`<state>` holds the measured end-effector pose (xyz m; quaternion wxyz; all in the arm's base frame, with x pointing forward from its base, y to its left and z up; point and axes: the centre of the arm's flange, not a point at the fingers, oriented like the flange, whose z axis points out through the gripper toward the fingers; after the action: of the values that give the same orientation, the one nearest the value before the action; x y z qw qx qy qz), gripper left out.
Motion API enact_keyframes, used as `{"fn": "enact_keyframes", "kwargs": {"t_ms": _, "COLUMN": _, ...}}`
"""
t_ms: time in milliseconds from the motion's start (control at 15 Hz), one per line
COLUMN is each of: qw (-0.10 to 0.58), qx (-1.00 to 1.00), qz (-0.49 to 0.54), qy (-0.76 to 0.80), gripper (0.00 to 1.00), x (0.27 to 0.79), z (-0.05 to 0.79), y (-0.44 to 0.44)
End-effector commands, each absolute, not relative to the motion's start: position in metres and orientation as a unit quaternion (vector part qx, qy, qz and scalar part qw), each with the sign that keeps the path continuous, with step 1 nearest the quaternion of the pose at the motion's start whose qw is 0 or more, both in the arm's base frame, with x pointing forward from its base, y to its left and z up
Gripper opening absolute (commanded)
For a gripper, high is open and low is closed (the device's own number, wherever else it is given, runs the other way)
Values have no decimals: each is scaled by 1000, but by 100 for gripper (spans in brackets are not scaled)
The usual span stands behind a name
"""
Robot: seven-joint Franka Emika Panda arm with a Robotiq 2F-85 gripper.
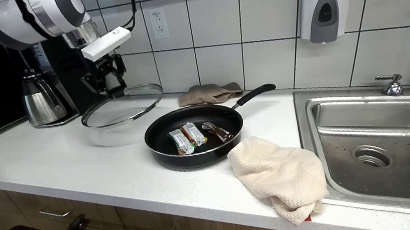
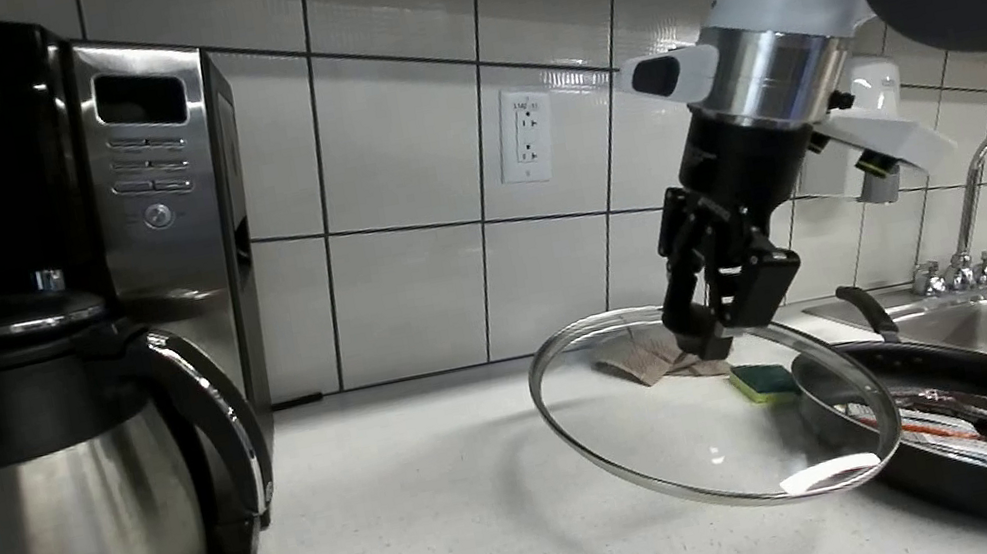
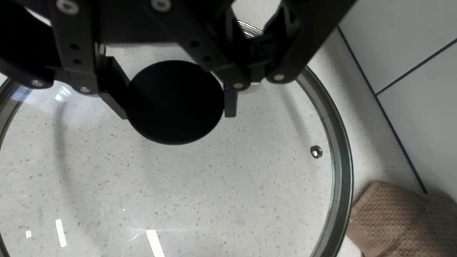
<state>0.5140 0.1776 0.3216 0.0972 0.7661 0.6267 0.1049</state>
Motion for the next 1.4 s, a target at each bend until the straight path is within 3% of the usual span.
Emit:
{"fn": "enact_keyframes", "kwargs": {"t_ms": 0, "qw": 118, "qx": 786, "qz": 120, "qy": 594, "gripper": 39, "x": 482, "z": 348, "y": 148}}
{"fn": "enact_keyframes", "kwargs": {"t_ms": 800, "qw": 127, "qx": 861, "qz": 105, "qy": 482, "gripper": 39, "x": 435, "z": 347, "y": 53}}
{"fn": "enact_keyframes", "kwargs": {"t_ms": 1333, "qw": 130, "qx": 910, "qz": 107, "qy": 379, "gripper": 39, "x": 433, "z": 340, "y": -16}}
